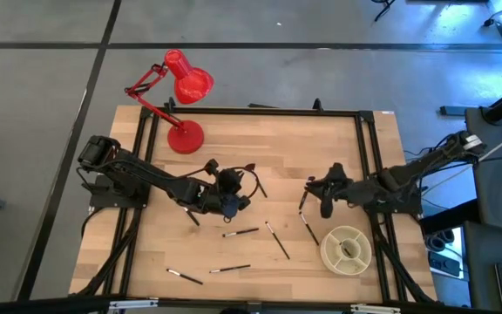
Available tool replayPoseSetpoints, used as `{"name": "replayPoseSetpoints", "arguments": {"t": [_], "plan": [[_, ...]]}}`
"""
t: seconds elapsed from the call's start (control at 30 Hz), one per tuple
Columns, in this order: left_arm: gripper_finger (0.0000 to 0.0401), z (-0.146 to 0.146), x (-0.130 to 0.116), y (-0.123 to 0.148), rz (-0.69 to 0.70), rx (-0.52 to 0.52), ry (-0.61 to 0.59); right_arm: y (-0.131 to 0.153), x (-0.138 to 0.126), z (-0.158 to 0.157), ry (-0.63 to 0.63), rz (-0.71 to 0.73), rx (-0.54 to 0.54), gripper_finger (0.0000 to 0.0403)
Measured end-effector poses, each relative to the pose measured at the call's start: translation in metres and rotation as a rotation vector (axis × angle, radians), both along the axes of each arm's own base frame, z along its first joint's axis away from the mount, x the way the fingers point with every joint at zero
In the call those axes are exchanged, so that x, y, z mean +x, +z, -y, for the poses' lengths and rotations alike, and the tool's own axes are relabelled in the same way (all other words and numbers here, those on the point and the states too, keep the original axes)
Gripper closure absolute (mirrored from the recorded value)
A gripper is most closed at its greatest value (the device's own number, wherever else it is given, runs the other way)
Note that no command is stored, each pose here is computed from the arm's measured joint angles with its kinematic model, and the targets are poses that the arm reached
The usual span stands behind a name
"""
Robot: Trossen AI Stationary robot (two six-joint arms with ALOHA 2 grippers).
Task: Sort items
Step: Put the powder brush into the brush organizer
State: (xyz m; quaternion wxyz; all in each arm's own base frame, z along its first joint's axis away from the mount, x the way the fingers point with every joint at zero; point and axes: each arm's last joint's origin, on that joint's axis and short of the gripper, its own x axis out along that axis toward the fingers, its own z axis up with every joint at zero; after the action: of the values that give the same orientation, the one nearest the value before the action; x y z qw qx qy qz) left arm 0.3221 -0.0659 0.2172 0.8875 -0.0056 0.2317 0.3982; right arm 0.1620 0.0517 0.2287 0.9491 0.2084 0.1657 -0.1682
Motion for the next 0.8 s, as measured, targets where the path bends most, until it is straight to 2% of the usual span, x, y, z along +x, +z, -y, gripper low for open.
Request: {"name": "replayPoseSetpoints", "arguments": {"t": [0.13,0.27,0.4,0.5,0.57,0.7,0.8], "plan": [[0.0388,0.000,-0.003,0.001,-0.087,-0.017,-0.088,0.022,0.005,0.010,-0.041,-0.092,-0.036,0.0325],[0.0398,0.007,-0.023,0.016,-0.124,-0.094,-0.150,0.044,0.010,0.015,-0.098,-0.243,-0.074,0.0325],[0.0398,0.012,-0.040,0.035,-0.075,-0.014,-0.106,0.058,0.025,0.017,-0.095,-0.349,-0.122,0.0325],[0.0399,0.011,-0.042,0.040,-0.052,0.050,-0.069,0.062,0.041,0.016,0.007,-0.388,-0.124,0.0325],[0.0400,0.009,-0.040,0.035,-0.075,0.071,-0.054,0.064,0.053,0.016,0.063,-0.374,-0.118,0.0325],[0.0398,-0.003,-0.036,0.001,-0.151,0.080,-0.056,0.053,0.068,0.027,-0.056,-0.385,0.035,0.0325],[0.0399,-0.014,-0.034,-0.022,-0.157,-0.018,-0.147,0.030,0.071,0.045,-0.134,-0.573,0.238,0.0325]]}}
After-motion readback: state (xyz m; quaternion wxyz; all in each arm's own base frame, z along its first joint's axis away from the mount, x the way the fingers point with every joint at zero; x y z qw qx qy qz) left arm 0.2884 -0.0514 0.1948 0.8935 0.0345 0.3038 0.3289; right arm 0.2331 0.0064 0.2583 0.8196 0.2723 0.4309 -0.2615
